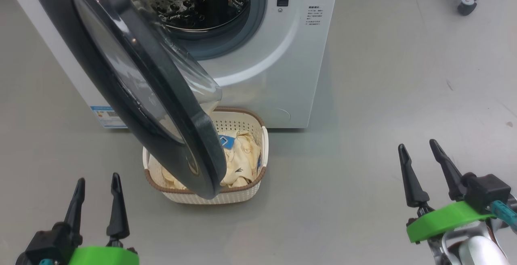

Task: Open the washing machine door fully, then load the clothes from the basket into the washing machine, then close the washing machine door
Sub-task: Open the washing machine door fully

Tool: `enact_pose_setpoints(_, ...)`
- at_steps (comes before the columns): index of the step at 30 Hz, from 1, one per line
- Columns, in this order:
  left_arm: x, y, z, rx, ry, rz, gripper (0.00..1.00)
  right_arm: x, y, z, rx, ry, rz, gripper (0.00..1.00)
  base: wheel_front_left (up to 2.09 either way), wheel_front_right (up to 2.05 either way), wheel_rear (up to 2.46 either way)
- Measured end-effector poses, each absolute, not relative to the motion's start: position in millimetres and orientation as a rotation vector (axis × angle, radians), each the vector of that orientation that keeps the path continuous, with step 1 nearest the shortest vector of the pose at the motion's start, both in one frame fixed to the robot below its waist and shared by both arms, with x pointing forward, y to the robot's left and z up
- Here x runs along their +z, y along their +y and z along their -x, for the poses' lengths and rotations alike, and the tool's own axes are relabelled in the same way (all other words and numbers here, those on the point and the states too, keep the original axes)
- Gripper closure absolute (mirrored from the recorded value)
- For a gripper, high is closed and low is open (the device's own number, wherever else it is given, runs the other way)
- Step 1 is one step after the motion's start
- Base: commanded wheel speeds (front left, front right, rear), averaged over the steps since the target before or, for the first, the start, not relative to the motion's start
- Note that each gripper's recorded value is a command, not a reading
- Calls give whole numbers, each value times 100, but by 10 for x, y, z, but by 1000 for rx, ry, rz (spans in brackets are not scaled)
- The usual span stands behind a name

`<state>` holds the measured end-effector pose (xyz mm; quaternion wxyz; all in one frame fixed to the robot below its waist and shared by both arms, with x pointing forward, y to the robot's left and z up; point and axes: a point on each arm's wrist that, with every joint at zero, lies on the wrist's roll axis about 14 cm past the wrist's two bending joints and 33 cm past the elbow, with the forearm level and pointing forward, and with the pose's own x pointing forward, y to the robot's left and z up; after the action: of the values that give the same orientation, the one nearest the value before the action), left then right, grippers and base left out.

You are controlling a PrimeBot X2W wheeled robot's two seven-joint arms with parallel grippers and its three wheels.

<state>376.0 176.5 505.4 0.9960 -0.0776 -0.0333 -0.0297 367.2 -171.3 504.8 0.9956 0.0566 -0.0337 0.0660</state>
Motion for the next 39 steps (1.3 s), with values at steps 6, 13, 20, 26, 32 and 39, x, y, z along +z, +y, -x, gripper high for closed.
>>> enact_pose_setpoints(6,5045,1740,-3762,-67,-63,155,0,5002,-1723,-3667,127,-53,-115,0,0,0,0)
enact_pose_setpoints(13,5058,1734,-3746,-69,-67,161,1,4991,-1711,-3666,131,-49,-115,0,0,0,0)
enact_pose_setpoints(20,5059,1738,-3737,-69,-67,168,100,4981,-1707,-3663,132,-46,-115,0,0,0,0)
enact_pose_setpoints(26,5135,1747,-3746,-69,-90,168,100,4972,-1703,-3668,133,-43,-115,0,0,0,0)
enact_pose_setpoints(32,5442,1781,-3812,-80,-183,149,100,4971,-1699,-3665,134,-43,-116,0,0,0,0)
enact_pose_setpoints(39,6570,1574,-3930,-194,-516,89,100,4957,-1736,-3653,122,-39,-115,0,0,0,0)
